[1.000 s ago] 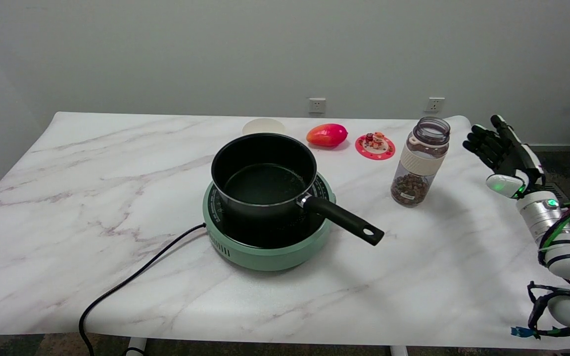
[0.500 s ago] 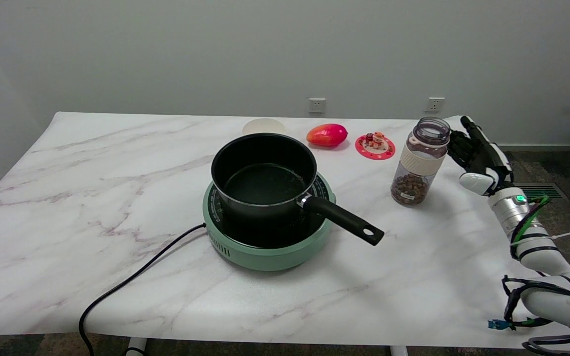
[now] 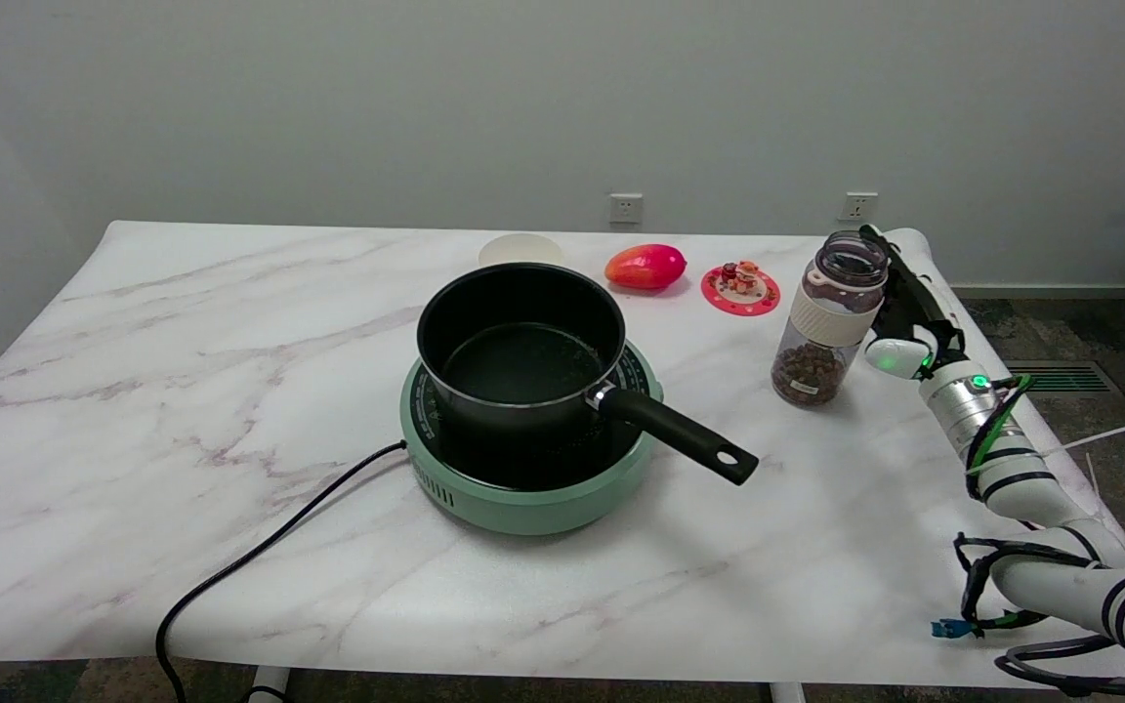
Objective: Pick up the bottle.
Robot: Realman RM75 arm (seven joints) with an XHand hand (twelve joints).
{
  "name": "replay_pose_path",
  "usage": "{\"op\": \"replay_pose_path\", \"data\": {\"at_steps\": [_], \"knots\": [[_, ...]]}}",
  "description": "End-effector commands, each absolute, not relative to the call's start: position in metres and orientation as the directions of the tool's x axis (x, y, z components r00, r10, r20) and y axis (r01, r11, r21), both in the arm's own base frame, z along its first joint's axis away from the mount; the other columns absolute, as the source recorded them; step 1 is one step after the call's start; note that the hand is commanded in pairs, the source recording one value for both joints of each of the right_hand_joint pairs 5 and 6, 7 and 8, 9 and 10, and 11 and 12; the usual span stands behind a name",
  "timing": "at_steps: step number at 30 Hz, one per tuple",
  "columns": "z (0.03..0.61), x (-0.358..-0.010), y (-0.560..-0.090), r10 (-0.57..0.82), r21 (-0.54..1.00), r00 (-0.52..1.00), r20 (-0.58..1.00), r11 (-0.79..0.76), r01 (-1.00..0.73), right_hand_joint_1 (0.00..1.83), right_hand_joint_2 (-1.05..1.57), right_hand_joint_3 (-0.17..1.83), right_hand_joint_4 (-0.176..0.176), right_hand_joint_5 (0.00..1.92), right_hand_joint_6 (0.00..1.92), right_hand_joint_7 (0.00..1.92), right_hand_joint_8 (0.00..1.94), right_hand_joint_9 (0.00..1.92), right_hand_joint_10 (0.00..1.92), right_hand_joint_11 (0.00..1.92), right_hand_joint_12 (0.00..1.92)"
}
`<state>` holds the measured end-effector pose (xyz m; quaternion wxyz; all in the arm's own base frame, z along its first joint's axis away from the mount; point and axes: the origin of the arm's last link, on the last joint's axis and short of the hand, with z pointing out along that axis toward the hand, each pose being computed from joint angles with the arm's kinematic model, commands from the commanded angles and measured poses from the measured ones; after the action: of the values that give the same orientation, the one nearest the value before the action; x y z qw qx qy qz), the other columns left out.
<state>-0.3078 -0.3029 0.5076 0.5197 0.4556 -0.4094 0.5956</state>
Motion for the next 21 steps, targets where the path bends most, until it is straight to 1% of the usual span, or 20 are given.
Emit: {"op": "replay_pose_path", "data": {"at_steps": [1,7,10,12,16,17,18,19,21], "knots": [[0.4891,-0.3093,-0.3162,0.194,-0.022,-0.047,0.98,-0.126,-0.992,1.22,-0.88,1.0,0.0,0.05,0.05,0.41,0.41,0.4,0.4,0.44,0.44],[0.4881,-0.3105,-0.3148,0.193,-0.024,-0.048,0.98,-0.128,-0.992,1.23,-0.87,0.96,0.0,0.07,0.07,0.42,0.42,0.4,0.4,0.44,0.44],[0.4889,-0.3098,-0.3139,0.195,-0.022,-0.048,0.98,-0.133,-0.991,1.26,-0.82,0.87,0.0,0.09,0.09,0.44,0.44,0.41,0.41,0.43,0.43],[0.4898,-0.3101,-0.3131,0.197,-0.02,-0.046,0.979,-0.134,-0.991,1.29,-0.75,0.78,0.0,0.1,0.1,0.47,0.47,0.41,0.41,0.42,0.42],[0.491,-0.3096,-0.3125,0.2,-0.017,-0.045,0.979,-0.139,-0.99,1.35,-0.58,0.67,0.0,0.13,0.13,0.56,0.56,0.41,0.41,0.39,0.39],[0.491,-0.3095,-0.3125,0.2,-0.017,-0.045,0.979,-0.139,-0.99,1.36,-0.54,0.69,0.0,0.14,0.14,0.57,0.57,0.42,0.42,0.39,0.39],[0.4913,-0.3094,-0.3124,0.201,-0.017,-0.045,0.979,-0.14,-0.99,1.4,-0.41,0.79,0.0,0.15,0.15,0.61,0.61,0.49,0.49,0.38,0.38],[0.4916,-0.3097,-0.3122,0.202,-0.017,-0.045,0.978,-0.139,-0.99,1.41,-0.36,0.81,0.0,0.16,0.16,0.63,0.63,0.52,0.52,0.37,0.37],[0.4922,-0.3101,-0.3118,0.203,-0.016,-0.044,0.978,-0.138,-0.99,1.43,-0.26,0.77,0.0,0.18,0.18,0.67,0.67,0.6,0.6,0.33,0.33]]}}
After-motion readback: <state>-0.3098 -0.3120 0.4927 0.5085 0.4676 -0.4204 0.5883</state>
